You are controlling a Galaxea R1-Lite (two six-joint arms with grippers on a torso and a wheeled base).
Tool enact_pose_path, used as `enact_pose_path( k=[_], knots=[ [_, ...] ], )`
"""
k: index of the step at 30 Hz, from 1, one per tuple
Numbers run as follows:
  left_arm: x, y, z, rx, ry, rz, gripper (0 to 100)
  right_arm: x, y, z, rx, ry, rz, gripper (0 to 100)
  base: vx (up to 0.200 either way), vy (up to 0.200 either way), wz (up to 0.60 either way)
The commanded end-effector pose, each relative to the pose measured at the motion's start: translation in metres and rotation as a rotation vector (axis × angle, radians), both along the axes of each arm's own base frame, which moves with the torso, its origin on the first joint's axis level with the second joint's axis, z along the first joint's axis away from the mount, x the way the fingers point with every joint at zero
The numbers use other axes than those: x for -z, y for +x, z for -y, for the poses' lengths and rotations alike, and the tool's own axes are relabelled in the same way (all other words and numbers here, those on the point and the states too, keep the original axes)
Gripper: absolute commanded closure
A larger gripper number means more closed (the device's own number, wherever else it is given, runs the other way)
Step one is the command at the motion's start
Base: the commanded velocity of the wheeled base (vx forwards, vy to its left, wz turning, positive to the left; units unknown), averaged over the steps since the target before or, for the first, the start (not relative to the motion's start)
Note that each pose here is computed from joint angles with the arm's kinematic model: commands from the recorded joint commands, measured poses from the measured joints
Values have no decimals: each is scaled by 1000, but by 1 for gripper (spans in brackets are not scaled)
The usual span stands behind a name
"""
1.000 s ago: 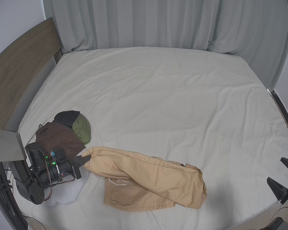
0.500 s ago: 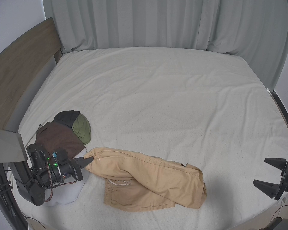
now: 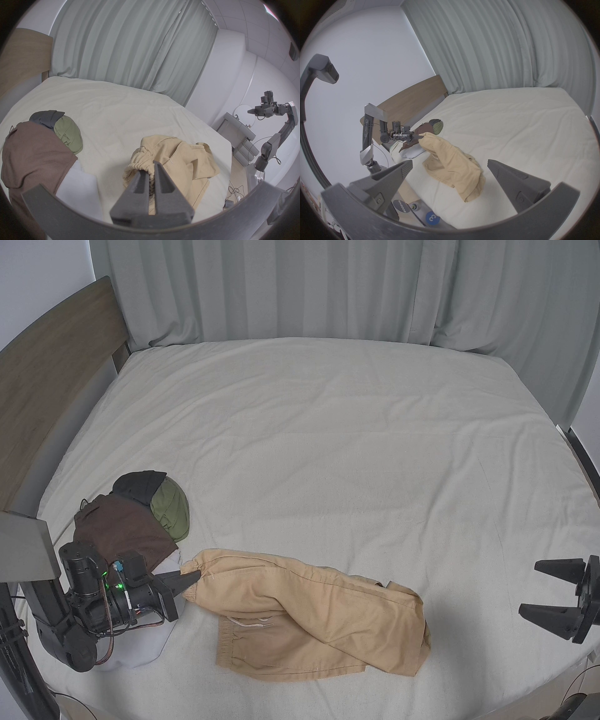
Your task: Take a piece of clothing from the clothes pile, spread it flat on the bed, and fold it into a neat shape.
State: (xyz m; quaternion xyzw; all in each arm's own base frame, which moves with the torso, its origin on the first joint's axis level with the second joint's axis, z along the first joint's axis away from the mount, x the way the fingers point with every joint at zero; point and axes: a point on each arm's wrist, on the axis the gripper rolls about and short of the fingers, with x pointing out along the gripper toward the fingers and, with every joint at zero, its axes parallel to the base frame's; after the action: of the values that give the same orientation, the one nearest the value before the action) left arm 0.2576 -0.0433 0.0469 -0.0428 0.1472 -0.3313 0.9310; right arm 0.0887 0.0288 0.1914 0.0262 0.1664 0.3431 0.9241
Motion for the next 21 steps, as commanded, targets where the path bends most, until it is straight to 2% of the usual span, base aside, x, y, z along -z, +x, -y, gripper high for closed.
enact_pose_path(
  k=[1,2,7,16,21],
  knots=[
    [0,-2,2,7,0,-4,100,1,15,-8,-86,22,-75,0,0,0,0],
    [1,-1,1,5,0,-4,100,1,17,-11,-126,42,-94,0,0,0,0],
    [2,0,1,3,0,-6,100,5,31,-17,-118,107,-108,0,0,0,0],
    [0,0,1,3,-1,3,100,25,55,-23,-88,151,-228,0,0,0,0],
    [-1,1,0,0,-3,5,100,28,59,-24,-81,150,-251,0,0,0,0]
  ],
)
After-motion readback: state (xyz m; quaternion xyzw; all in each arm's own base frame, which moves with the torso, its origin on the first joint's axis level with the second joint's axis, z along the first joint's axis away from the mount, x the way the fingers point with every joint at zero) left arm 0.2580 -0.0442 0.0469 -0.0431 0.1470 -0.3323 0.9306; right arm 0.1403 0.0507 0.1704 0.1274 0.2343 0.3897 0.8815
